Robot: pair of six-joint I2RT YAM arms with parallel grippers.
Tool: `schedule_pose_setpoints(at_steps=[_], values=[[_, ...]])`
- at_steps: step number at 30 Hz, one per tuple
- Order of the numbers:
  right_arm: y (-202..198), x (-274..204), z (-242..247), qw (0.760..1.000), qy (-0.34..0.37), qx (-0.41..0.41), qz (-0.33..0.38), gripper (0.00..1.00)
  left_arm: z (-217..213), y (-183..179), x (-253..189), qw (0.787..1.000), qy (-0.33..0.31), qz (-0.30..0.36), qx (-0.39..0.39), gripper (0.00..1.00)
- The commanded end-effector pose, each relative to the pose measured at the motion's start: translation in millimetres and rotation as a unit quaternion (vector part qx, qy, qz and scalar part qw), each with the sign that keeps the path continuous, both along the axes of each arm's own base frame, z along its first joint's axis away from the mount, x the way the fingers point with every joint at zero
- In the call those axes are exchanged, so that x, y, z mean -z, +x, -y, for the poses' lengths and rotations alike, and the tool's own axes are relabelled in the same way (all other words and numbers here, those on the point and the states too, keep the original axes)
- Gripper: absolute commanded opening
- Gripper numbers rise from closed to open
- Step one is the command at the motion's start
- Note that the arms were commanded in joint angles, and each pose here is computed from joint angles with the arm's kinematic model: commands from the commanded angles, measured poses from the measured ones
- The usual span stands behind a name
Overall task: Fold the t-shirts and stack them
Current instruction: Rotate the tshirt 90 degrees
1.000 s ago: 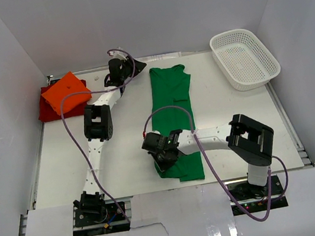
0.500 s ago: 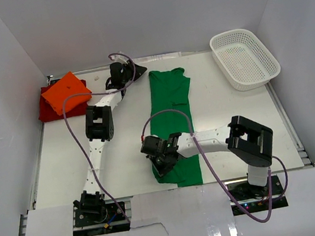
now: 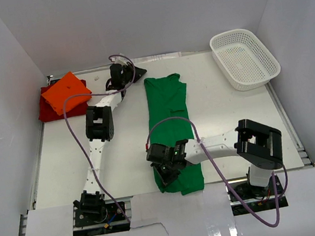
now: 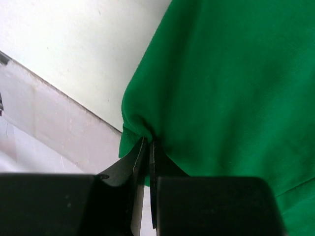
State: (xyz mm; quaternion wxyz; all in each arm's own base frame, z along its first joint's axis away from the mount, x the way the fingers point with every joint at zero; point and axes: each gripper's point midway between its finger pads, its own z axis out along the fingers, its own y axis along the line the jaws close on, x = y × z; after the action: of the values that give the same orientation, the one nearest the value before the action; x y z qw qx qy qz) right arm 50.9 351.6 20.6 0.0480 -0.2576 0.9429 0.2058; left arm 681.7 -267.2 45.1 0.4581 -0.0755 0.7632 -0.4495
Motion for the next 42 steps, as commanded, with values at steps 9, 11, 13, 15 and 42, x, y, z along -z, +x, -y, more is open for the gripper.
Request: schedule_pose_setpoints(at_steps=[9,11,13,15,42], values=[[-22,22,30,0.998,-0.056,-0.014,-0.022,0.08,-37,23,-78,0.997,-0.022,0.059,-0.035,0.21],[-21,23,27,0.998,-0.055,-0.021,-0.021,0.08,-53,24,-89,0.997,-0.026,0.059,-0.047,0.32],[-22,24,26,0.998,-0.056,-0.026,-0.023,0.08,-64,21,-121,0.995,-0.031,0.073,-0.054,0.37],[-22,26,25,0.998,-0.057,-0.029,-0.024,0.08,-76,14,-116,0.996,-0.038,0.048,-0.064,0.41],[-23,18,18,0.997,-0.059,-0.04,-0.037,0.13,-24,-118,-23,0.988,-0.005,-0.152,0.019,0.59]])
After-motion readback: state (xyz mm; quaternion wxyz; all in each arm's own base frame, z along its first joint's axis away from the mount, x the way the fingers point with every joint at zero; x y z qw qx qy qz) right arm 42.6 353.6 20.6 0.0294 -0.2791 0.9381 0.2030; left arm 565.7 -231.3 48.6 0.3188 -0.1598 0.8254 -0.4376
